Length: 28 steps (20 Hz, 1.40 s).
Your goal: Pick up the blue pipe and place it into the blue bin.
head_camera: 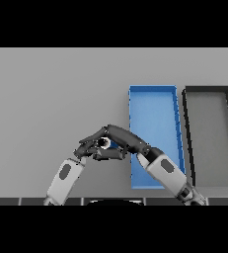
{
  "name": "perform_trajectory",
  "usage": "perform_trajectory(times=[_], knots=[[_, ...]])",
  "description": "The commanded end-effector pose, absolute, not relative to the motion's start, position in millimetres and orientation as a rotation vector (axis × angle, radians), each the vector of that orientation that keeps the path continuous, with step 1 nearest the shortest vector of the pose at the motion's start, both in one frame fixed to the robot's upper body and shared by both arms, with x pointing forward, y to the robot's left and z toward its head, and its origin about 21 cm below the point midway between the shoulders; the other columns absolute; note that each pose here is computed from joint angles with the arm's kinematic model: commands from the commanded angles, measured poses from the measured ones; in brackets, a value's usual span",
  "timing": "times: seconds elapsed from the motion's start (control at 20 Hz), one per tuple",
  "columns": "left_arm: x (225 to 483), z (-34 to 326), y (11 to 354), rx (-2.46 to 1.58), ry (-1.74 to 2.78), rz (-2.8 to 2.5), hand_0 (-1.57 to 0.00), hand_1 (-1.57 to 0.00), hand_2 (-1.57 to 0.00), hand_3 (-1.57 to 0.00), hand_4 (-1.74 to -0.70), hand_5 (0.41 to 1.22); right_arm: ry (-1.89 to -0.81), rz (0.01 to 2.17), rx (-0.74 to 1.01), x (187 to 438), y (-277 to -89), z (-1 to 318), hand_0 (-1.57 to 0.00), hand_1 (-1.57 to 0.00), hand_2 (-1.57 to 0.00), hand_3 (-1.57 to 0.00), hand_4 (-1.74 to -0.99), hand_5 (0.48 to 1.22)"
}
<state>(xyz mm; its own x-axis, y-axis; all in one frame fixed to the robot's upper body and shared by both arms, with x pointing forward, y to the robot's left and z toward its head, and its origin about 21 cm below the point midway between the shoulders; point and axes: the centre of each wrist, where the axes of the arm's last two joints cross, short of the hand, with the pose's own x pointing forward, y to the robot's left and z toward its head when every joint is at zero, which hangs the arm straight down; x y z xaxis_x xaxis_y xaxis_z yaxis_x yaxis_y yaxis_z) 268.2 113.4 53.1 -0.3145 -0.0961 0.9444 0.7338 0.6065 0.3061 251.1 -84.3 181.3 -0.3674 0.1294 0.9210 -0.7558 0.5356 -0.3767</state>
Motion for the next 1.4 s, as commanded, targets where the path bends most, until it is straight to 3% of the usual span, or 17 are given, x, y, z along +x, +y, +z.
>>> perform_trajectory(times=[0.0,0.2,0.3,0.45,0.7,1.0,1.15,1.35], knots=[[269,55,112,-0.516,-1.68,-0.906,-0.38,-0.35,-0.34,-0.3,-1.08,1.029,-1.703,1.028,0.514,252,-83.4,184,-1.57,-1.57,-1.57,-1.56,-1.739,1.214],[269,52,111,-0.497,-1.629,-0.866,-0.16,-0.14,-0.14,-0.12,-0.98,0.704,-1.718,1.036,0.498,251,-83.8,182,-1.57,-1.57,-1.57,-1.57,-1.74,1.218],[268,51,110,-0.501,-1.591,-0.842,-0.1,-0.09,-0.09,-0.08,-0.97,0.603,-1.735,1.024,0.525,249,-83.4,185,-1.57,-1.57,-1.57,-1.57,-1.74,1.219],[265,47,113,-0.464,-1.594,-0.857,-0.05,-0.05,-0.04,-0.04,-0.95,0.513,-1.74,0.988,0.554,252,-83.9,182,-1.57,-1.57,-1.57,-1.57,-1.741,1.22],[264,44,112,-0.461,-1.58,-0.869,-0.02,-0.01,-0.01,-0.01,-0.91,0.47,-1.703,0.86,0.691,257,-85.1,215,-1.57,-1.57,-1.57,-1.57,-1.741,1.221],[267,47,113,-0.452,-1.552,-0.868,0.0,0.0,0.0,0.0,-0.91,0.437,-1.818,0.819,0.784,277,-103.2,292,-1.57,-1.57,-1.57,-1.57,-1.741,1.221],[266,45,116,-0.434,-1.535,-0.867,0.0,0.0,0.0,0.0,-0.9,0.432,-1.962,0.698,0.639,289,-120.7,327,-1.57,-1.57,-1.57,-1.57,-1.741,1.221],[266,47,113,-0.433,-1.545,-0.884,0.0,0.0,0.0,0.0,-0.89,0.421,-1.957,0.556,0.442,318,-150.6,348,-1.57,-1.57,-1.57,-1.57,-1.741,1.221]])
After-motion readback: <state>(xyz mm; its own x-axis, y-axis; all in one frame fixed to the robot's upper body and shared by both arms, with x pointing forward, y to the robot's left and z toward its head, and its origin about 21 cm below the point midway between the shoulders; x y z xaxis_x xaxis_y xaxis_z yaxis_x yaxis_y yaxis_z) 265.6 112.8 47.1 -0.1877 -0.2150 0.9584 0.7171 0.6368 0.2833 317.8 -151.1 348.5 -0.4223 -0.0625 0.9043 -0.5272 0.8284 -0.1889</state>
